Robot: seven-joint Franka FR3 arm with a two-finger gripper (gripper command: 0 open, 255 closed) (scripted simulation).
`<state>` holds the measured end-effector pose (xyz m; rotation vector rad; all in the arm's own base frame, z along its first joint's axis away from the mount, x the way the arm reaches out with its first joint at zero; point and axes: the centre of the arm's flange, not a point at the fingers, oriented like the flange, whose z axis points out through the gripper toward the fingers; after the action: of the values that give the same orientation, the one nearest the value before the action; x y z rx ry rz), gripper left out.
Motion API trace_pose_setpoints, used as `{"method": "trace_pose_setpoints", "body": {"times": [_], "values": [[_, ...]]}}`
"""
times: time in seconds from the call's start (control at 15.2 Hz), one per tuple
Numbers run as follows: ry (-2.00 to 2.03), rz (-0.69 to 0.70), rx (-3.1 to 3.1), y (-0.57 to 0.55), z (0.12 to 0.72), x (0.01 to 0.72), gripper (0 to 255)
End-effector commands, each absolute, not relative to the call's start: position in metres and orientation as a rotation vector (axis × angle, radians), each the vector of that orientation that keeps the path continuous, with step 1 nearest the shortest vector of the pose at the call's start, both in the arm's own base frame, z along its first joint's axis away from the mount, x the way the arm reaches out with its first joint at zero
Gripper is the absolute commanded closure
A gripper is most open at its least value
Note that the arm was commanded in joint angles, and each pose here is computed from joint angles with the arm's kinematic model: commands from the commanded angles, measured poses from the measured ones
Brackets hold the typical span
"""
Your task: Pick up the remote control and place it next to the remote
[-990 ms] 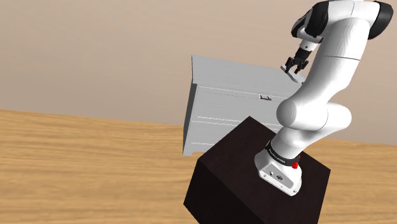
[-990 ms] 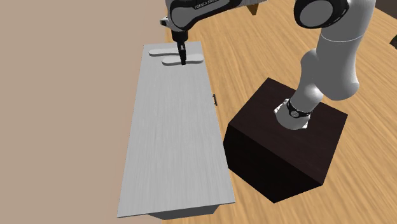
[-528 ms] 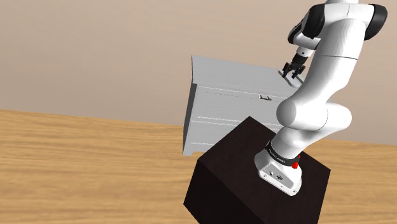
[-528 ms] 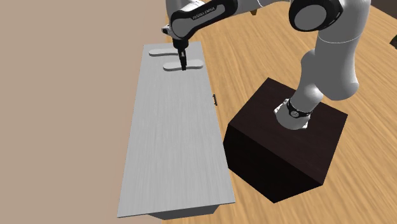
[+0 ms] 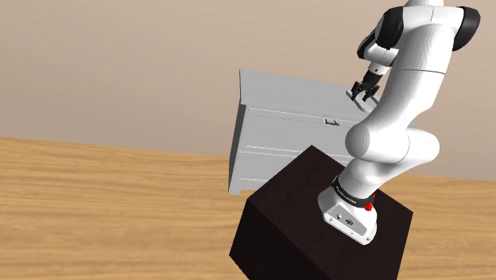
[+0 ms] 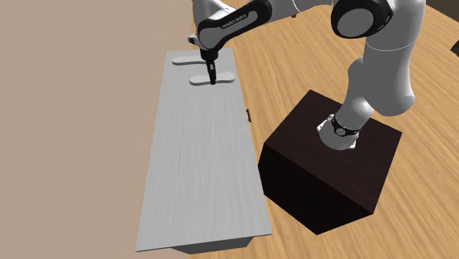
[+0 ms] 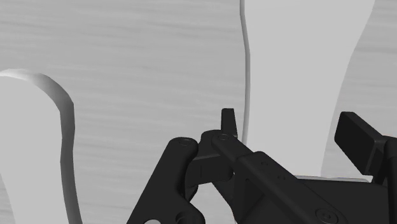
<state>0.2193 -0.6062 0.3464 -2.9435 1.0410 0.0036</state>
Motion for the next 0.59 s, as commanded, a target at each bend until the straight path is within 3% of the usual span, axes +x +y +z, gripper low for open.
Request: {"method": "trace_pose_setpoints", "body": {"times": [0.0,0.13,0.2,0.53], "values": [[1.041,0.003,-2.944,-0.6062,0.3465,0.2193,255],[1.041,0.003,-2.944,-0.6062,0.3465,0.2193,255],[1.041,0.003,-2.944,-0.6063,0.3465,0.2193,0],[1.041,0.003,-2.944,-0.6063,0.3465,0.2194,0]]}}
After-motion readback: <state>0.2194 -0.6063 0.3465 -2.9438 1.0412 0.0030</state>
